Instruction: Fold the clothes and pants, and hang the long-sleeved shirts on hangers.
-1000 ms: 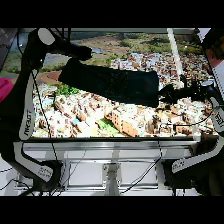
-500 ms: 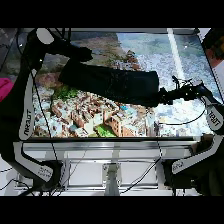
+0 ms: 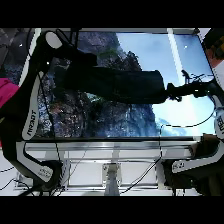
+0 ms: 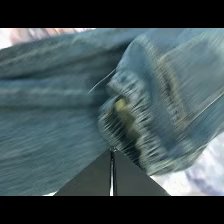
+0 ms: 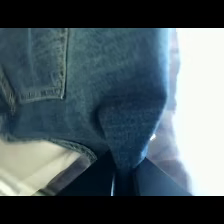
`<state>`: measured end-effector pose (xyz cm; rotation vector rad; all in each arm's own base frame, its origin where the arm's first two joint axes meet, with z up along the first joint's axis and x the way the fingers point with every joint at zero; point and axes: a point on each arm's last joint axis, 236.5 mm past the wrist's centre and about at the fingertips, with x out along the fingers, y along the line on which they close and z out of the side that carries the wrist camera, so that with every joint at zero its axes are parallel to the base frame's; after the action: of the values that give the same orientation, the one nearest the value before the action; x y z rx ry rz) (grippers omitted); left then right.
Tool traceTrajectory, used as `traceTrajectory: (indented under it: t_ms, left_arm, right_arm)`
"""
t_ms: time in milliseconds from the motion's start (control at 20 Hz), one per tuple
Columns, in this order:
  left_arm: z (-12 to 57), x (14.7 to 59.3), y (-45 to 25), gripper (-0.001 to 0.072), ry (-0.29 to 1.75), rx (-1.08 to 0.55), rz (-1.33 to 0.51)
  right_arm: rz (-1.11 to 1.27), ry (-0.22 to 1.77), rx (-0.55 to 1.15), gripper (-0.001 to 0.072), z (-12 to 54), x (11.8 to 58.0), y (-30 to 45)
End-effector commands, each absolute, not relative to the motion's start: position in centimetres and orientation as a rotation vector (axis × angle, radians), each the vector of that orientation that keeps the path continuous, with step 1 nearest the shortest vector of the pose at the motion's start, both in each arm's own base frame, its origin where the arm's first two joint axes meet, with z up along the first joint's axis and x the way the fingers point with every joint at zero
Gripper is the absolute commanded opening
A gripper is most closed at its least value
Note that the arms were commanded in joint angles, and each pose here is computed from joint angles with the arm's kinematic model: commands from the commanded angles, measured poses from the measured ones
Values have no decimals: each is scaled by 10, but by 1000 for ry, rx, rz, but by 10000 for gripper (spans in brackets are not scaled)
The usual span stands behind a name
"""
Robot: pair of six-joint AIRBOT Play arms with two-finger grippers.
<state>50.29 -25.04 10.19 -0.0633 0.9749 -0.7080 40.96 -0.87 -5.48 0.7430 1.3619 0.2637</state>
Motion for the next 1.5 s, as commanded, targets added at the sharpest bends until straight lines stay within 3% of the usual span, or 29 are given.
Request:
traceTrajectory:
  t_ms: [0,200,450,800,950,1150,1450]
  left_arm:
    - [59,478,-286,10,1093,-53,-736]
    - [5,440,-362,11,1191,-21,-817]
    - [-35,398,-459,11,1148,-3,-897]
    - [-73,387,-504,10,1145,-118,-836]
    - [-89,392,-496,10,1183,-139,-798]
    - [-41,437,-460,9,1066,-114,-744]
    - [76,542,-262,9,838,73,-365]
  right_arm:
    - [137,1294,770,38,-28,395,-67]
    - [53,1225,833,38,-1,374,-118]
    - [85,1207,803,38,34,371,-133]
    - [192,1152,773,39,87,376,-118]
    - [233,1112,801,39,99,382,-110]
    - [226,1080,791,38,101,392,-110]
    - [370,1018,620,36,133,449,-11]
